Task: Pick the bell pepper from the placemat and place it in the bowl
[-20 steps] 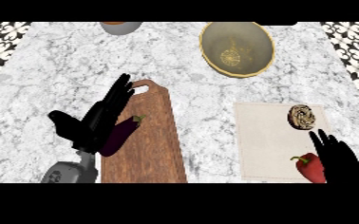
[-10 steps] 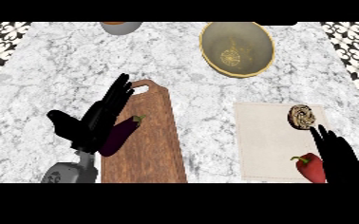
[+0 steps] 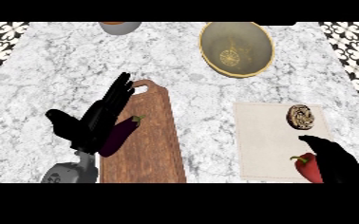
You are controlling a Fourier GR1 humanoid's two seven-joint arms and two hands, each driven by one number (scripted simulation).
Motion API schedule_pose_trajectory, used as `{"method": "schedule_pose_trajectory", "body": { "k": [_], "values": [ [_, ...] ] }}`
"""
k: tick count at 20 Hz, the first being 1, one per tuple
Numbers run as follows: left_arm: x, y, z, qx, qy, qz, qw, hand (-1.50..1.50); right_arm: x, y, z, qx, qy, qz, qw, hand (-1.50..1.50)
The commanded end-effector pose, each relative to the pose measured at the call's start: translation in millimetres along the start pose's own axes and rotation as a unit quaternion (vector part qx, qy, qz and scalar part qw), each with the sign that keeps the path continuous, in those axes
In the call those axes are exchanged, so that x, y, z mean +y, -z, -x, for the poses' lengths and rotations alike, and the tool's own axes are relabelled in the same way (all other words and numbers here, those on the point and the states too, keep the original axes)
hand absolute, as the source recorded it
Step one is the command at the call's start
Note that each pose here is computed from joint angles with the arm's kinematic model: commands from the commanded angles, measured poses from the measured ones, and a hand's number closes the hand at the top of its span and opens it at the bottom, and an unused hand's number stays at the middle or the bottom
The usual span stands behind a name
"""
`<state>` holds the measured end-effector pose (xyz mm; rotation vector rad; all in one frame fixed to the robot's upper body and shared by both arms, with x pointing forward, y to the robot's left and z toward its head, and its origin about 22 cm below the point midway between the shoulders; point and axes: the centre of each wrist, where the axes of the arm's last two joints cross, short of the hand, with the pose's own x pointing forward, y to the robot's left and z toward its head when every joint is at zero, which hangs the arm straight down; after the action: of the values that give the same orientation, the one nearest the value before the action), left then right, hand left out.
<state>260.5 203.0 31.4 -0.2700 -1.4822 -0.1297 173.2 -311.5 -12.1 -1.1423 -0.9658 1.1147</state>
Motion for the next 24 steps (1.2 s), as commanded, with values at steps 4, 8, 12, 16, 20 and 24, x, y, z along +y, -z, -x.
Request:
{"method": "schedule_pose_trajectory", "body": {
  "k": [4,8,12,16,20,24],
  "values": [
    [8,8,6,-0.003,0.003,0.0,1.0,0.0,-2,6,5,-0.038,-0.011,0.039,0.998,1.5],
    [-5,2,2,0.0,-0.001,0.0,1.0,0.0,26,11,3,-0.048,-0.015,0.03,0.998,1.5],
    [6,4,4,-0.006,0.009,-0.001,0.9999,0.0,4,20,-12,-0.049,-0.029,0.059,0.997,1.5],
    [1,7,-8,-0.002,-0.002,0.002,1.0,0.0,-3,17,-60,-0.023,-0.013,0.051,0.998,1.5],
    [-13,9,4,-0.002,0.009,0.03,0.9995,0.0,2,25,-114,0.031,0.023,-0.046,0.998,1.5],
    [-19,15,-2,-0.006,0.006,0.05,0.9987,0.0,-27,38,-135,0.086,0.01,-0.035,0.996,1.5]
  ]
}}
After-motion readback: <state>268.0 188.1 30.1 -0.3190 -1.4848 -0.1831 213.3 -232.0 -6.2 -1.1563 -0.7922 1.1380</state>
